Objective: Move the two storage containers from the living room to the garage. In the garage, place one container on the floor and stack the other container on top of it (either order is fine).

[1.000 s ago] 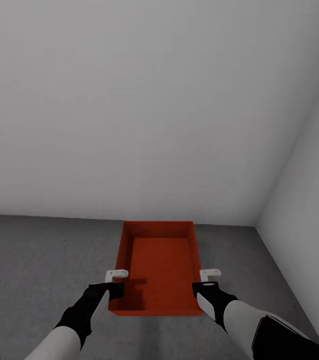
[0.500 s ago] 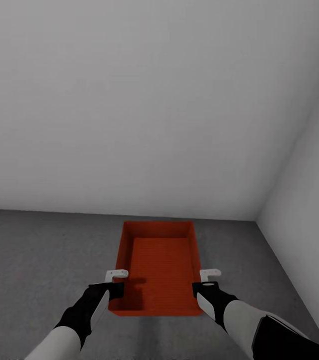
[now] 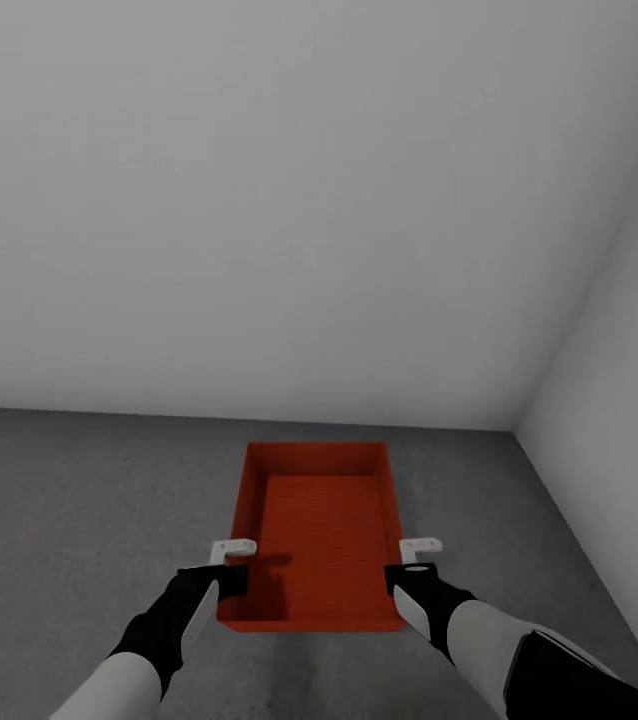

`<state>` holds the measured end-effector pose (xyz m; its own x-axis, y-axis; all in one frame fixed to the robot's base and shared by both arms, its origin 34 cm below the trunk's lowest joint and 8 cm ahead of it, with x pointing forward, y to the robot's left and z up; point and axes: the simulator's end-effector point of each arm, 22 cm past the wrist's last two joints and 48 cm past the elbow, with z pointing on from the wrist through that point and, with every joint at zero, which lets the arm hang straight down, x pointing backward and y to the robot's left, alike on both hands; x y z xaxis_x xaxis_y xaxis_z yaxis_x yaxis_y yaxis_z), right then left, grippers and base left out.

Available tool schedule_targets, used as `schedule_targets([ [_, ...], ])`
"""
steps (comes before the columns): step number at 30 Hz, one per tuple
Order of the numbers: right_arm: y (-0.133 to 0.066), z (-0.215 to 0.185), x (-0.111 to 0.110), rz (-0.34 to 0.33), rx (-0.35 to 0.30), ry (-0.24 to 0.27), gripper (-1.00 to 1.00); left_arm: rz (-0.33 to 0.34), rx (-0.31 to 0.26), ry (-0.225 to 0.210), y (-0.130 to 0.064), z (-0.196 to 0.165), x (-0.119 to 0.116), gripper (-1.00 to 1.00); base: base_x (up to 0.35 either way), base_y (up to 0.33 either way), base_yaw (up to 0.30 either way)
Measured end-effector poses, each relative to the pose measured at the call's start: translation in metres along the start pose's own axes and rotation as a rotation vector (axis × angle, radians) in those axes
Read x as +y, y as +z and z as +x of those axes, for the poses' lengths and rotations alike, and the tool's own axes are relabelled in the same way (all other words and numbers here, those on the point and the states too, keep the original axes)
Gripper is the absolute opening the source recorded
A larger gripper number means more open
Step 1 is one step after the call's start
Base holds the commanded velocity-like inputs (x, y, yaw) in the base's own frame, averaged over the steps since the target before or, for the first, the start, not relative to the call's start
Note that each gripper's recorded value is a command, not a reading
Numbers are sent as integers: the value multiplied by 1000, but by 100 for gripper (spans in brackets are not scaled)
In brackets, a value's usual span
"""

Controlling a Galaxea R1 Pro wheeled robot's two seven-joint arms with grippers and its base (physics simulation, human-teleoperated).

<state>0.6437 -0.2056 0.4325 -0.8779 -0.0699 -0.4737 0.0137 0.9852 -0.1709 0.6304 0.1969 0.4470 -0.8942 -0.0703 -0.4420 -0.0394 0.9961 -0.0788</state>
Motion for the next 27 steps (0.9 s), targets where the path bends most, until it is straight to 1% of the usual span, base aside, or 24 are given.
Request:
schedule_targets([
  [8, 17, 16, 4, -1, 12, -2, -100, -1, 13, -1, 18, 15, 2, -100, 0, 0, -14],
  [13, 27, 26, 6, -1, 20, -3, -100, -1, 20, -2, 29, 25, 3, -100, 0, 0, -105],
  [27, 29, 27, 7, -2, 25, -6, -100, -1, 25, -4, 30, 27, 4, -100, 0, 0, -89],
])
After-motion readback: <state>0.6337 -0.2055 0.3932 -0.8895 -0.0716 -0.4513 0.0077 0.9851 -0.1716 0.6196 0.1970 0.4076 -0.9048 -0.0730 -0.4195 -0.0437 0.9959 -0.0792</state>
